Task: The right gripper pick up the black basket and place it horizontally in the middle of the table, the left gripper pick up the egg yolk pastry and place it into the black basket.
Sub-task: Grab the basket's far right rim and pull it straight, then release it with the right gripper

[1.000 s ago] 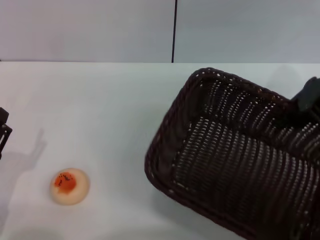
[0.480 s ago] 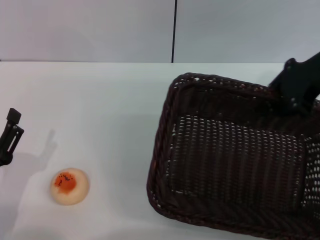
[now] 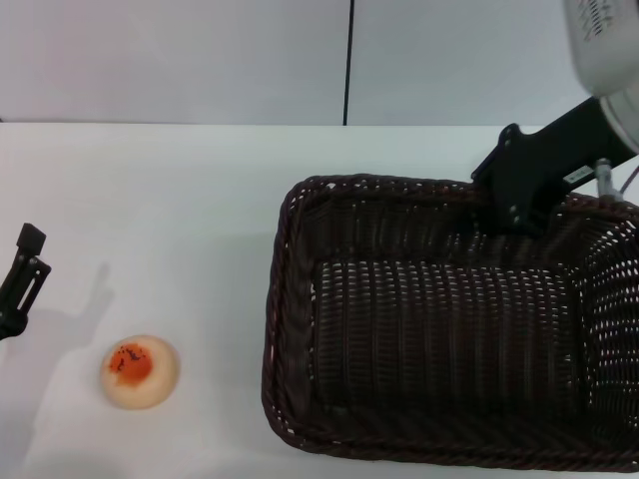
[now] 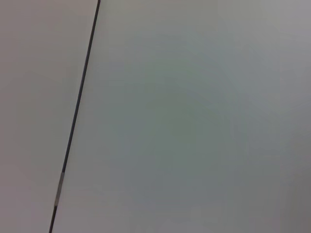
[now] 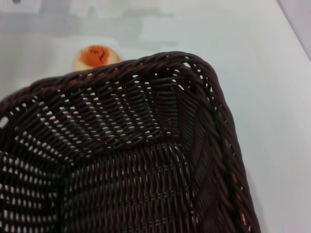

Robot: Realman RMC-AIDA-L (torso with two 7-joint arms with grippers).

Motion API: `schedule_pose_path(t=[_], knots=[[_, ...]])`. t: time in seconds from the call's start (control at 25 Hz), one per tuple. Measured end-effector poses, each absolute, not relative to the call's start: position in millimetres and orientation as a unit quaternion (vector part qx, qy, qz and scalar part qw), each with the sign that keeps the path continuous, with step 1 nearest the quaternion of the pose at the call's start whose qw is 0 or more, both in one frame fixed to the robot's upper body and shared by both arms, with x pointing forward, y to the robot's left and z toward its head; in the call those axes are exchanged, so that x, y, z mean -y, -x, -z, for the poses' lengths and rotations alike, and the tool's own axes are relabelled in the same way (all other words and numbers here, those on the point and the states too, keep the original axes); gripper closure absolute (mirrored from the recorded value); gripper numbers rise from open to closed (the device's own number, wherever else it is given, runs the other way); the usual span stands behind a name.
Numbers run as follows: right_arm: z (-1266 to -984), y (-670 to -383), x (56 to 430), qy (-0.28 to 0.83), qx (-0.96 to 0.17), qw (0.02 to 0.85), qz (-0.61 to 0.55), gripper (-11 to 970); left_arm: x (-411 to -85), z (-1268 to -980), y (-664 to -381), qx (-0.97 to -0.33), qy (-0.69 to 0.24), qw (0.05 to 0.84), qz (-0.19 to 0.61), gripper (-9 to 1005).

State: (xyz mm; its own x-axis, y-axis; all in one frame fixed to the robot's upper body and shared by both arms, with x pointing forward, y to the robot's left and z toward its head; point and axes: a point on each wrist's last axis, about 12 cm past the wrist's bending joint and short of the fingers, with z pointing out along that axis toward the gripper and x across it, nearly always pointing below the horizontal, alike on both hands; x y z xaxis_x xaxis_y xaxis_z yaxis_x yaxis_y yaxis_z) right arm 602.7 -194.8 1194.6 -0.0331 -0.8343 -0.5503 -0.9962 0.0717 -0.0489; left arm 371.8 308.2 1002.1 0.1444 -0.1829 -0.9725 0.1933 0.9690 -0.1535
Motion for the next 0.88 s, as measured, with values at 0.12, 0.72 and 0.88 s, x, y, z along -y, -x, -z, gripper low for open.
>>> schedule_pose_path(t=[0.12, 0.72, 0.88], knots=[[-1190, -604, 188, 0.664, -0.692, 0.227, -0.169, 824, -309, -1002, -372, -0.643, -0.004, 0.756, 0.124, 150], [-1181, -606, 169, 0.666, -0.692, 0.232, -0.157, 703, -310, -1002, -369, -0.643, -0.001, 0.755, 0.128, 151], [-1179, -605, 168, 0.667, -0.691, 0.232, -0.153, 572, -311, -1003, -367, -0.640, 0.000, 0.758, 0.127, 152]])
